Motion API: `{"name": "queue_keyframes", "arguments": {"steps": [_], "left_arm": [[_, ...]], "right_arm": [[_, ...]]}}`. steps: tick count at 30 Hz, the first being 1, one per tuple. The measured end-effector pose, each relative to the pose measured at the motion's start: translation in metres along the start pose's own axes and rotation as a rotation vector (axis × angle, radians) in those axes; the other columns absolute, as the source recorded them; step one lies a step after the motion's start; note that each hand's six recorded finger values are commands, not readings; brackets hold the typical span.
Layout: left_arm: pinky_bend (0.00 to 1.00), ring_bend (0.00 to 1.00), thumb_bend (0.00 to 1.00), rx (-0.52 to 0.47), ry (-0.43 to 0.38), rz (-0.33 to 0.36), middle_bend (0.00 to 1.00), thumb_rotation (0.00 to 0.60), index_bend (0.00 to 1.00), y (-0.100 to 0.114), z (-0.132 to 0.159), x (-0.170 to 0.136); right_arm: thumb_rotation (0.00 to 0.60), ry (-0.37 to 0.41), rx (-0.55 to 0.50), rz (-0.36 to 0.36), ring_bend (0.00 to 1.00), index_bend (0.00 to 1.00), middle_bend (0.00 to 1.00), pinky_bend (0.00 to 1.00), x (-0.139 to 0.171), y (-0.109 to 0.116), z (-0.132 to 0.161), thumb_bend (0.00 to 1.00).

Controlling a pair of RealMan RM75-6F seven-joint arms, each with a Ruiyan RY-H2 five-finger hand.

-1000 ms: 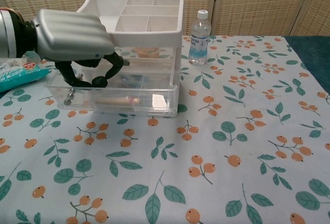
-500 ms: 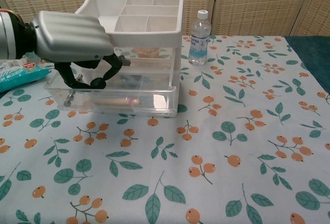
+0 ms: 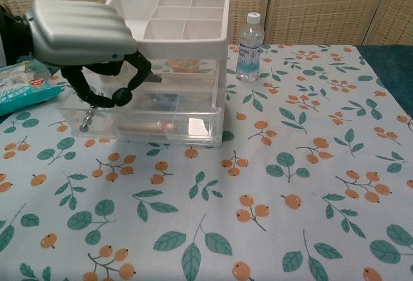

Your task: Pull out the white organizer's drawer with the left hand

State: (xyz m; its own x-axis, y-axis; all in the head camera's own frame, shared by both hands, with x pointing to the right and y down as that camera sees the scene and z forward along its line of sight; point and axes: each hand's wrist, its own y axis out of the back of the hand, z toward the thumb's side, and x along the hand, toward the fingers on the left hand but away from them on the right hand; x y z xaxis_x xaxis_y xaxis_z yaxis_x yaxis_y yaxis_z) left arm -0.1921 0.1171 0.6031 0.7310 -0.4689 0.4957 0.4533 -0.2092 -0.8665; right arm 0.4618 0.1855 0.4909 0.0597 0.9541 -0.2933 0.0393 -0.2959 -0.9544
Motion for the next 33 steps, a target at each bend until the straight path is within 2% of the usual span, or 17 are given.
{"name": "queue_keyframes", "arguments": {"steps": [8, 14, 17, 24, 28, 33], "left_arm": [[1.00, 1.00, 0.26, -0.039, 0.087, 0.067, 1.00, 0.600, 0.53, 0.012, -0.018, -0.026], [1.00, 1.00, 0.26, -0.064, 0.202, 0.061, 1.00, 0.600, 0.53, 0.007, -0.043, -0.058], [1.00, 1.00, 0.26, -0.080, 0.258, 0.041, 1.00, 0.600, 0.52, 0.001, -0.054, -0.073], [1.00, 1.00, 0.26, -0.113, 0.367, -0.060, 1.00, 0.600, 0.52, -0.028, -0.071, -0.107], [1.00, 1.00, 0.26, -0.147, 0.382, -0.122, 1.00, 0.600, 0.51, -0.047, -0.068, -0.118], [1.00, 1.00, 0.26, -0.193, 0.356, -0.179, 1.00, 0.600, 0.51, -0.072, -0.049, -0.120]], "right_arm": [[0.600, 0.008, -0.003, 0.001, 0.16, 0.11, 0.18, 0.18, -0.002, -0.001, 0.002, 0.25], [0.600, 0.020, -0.009, 0.005, 0.16, 0.11, 0.18, 0.18, -0.005, -0.004, 0.004, 0.25], [0.600, 0.028, -0.011, 0.007, 0.16, 0.11, 0.18, 0.18, -0.007, -0.005, 0.006, 0.25], [0.600, 0.046, -0.011, 0.003, 0.16, 0.11, 0.18, 0.18, -0.010, -0.004, 0.011, 0.25], [0.600, 0.053, -0.009, -0.010, 0.16, 0.11, 0.18, 0.18, -0.010, -0.001, 0.013, 0.25], [0.600, 0.058, -0.001, -0.025, 0.16, 0.11, 0.18, 0.18, -0.010, 0.005, 0.014, 0.25]]}}
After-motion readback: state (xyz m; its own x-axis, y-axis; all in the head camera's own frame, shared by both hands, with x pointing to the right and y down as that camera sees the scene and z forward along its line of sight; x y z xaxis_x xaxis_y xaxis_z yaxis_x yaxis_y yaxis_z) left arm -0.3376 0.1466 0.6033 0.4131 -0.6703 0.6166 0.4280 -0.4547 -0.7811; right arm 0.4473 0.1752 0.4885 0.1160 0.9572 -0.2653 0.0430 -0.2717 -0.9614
